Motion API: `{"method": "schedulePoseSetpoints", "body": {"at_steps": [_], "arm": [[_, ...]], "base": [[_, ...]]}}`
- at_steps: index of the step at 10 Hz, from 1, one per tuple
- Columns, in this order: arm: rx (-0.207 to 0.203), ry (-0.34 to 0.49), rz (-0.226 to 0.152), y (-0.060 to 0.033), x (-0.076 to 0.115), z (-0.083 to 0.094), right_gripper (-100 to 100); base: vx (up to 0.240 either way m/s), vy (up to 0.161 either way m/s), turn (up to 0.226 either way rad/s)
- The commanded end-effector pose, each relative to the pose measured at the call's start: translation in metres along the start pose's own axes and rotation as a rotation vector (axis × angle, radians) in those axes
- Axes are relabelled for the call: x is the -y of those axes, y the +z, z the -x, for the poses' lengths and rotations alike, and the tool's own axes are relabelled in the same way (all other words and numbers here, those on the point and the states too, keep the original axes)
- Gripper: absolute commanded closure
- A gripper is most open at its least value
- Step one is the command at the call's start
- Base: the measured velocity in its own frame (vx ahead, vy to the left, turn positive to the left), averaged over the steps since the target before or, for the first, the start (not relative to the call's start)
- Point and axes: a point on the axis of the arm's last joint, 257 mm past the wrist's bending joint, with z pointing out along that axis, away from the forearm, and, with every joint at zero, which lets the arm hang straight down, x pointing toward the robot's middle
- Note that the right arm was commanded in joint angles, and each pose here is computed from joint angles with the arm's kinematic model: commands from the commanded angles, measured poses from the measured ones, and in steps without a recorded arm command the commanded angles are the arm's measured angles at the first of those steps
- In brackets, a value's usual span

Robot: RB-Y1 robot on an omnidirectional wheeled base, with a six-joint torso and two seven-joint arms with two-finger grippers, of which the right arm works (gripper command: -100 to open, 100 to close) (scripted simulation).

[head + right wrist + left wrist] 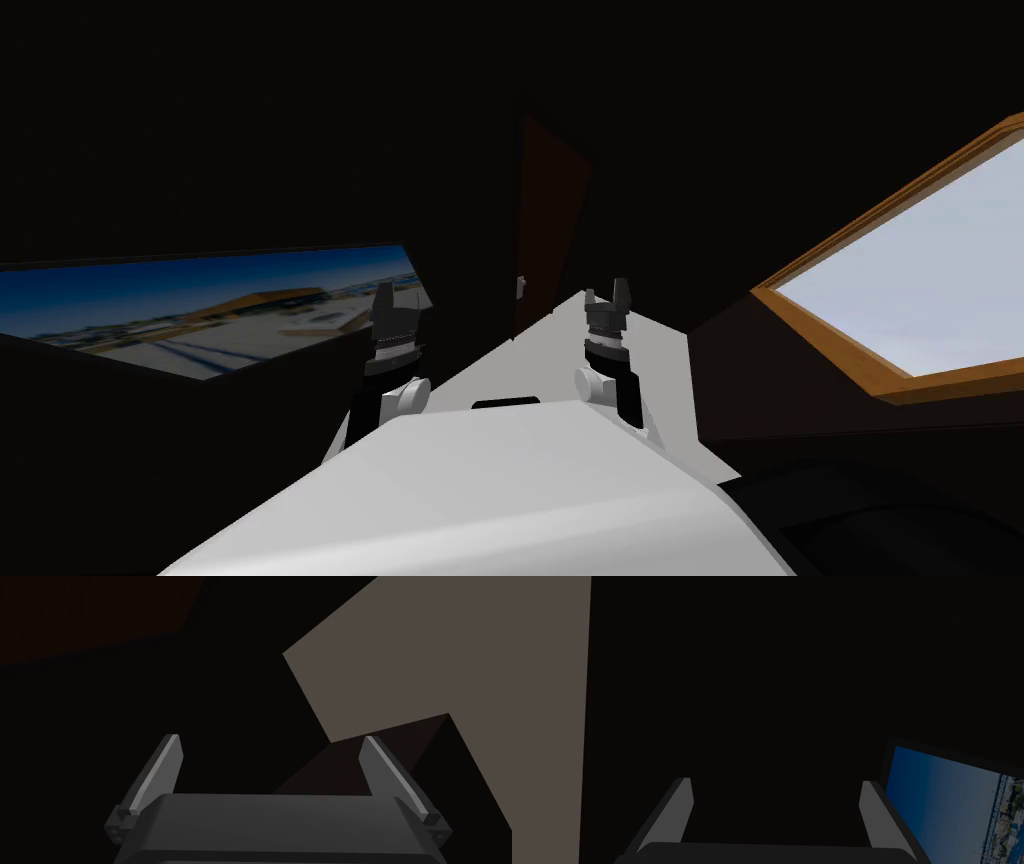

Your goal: Pull the door open

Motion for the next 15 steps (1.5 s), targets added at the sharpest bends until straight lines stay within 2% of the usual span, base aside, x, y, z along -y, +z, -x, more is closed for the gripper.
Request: {"method": "schedulePoseSetpoints", "body": {"at_steps": [1, 3, 4, 9, 10, 13, 15], "arm": [[-0.03, -0.054, -0.027, -0.0025, 0.016, -0.007, -100], [-0.041, -0.073, -0.036, -0.0035, 0.022, -0.01, -100], [-0.069, -0.123, -0.059, -0.0064, 0.037, -0.017, -100], [-0.167, -0.289, -0.123, -0.0182, 0.083, -0.037, -100], [-0.168, -0.289, -0.127, -0.0191, 0.085, -0.037, -100], [-0.244, -0.409, -0.163, -0.0295, 0.116, -0.05, -100], [-0.303, -0.496, -0.193, -0.0403, 0.142, -0.058, -100]], "base": [[0.062, -0.025, 0.077], [0.09, -0.04, 0.06], [0.078, -0.056, 0.124], [0.106, -0.065, 0.089], [0.055, -0.044, 0.037], [0.068, -0.049, 0.098], [0.093, -0.081, 0.114]]}}
